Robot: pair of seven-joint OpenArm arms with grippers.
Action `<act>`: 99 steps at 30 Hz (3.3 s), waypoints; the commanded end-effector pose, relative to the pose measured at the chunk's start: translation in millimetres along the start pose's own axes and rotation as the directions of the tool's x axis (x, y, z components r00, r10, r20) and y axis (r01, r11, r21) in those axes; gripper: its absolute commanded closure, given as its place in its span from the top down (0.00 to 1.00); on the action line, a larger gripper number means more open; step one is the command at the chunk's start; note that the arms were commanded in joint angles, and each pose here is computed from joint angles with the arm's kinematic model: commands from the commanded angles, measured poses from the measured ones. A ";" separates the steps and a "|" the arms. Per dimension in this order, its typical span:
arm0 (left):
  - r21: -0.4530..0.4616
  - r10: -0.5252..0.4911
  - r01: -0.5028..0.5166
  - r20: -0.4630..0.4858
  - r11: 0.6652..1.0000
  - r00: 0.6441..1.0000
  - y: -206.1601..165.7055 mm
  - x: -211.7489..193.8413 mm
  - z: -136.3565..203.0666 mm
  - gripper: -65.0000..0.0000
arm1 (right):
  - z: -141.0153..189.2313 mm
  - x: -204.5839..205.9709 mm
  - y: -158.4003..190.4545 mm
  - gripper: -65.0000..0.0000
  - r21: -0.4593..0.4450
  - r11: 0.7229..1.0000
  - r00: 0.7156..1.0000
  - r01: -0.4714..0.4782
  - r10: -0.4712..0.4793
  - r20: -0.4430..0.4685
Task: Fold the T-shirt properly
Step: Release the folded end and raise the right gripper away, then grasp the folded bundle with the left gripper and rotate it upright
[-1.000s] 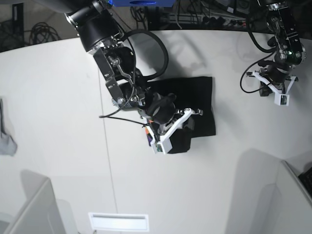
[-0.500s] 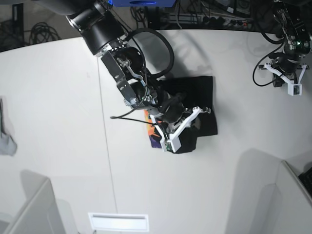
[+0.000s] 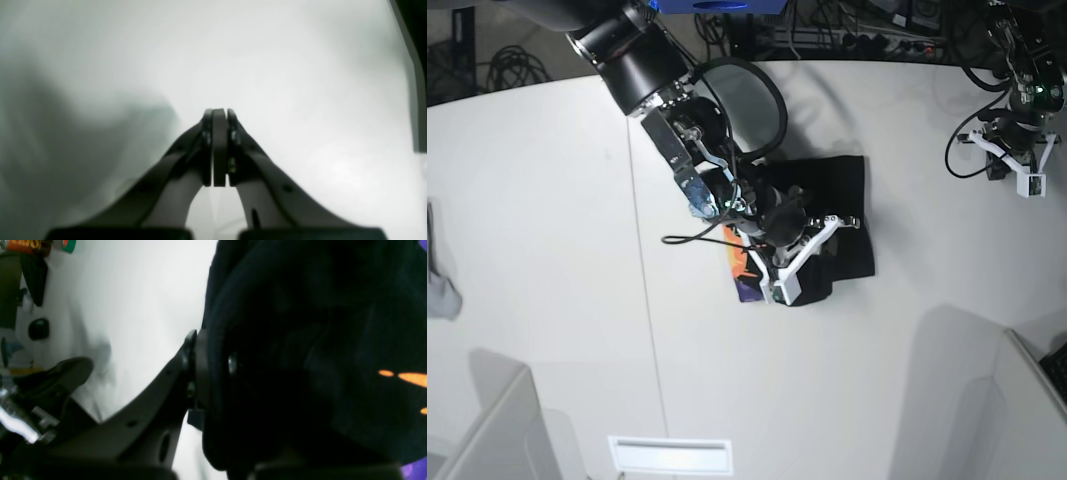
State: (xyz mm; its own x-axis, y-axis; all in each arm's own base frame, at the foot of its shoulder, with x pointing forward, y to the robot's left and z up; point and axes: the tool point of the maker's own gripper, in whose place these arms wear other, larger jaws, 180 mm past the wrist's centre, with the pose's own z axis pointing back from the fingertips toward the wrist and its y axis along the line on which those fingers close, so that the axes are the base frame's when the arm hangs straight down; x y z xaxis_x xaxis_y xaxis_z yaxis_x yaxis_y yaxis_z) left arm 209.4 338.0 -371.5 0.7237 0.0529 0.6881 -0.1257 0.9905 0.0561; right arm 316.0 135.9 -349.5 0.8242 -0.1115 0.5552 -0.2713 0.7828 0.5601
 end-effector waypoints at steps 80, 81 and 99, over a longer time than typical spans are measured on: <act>-0.515 0.426 -0.498 -0.260 0.698 0.867 -204.9 11.3 -86.4 0.64 | 162.1 -13.0 -174.1 0.00 -0.325 0.941 0.980 0.089 -0.024 0.196; -0.499 0.423 -0.504 -0.275 0.705 0.863 -204.8 5.6 -89.3 0.57 | 164.7 -11.6 -176.5 0.00 -0.331 0.939 0.978 0.095 -0.026 0.205; -0.648 -0.156 -0.058 -0.268 0.759 0.951 -250.6 6.9 -81.6 0.00 | 219.4 -15.1 -239.9 0.00 -0.459 0.834 0.924 0.306 -0.145 0.354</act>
State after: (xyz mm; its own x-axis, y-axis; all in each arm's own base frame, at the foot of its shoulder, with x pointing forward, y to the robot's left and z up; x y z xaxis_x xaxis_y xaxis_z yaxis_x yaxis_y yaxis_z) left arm 307.4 93.9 -433.7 0.8755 -0.0295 0.4823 0.3021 0.8124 -0.4987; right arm 250.9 -180.2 -370.0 0.6563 -0.4452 0.6091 0.2731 0.8928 0.3582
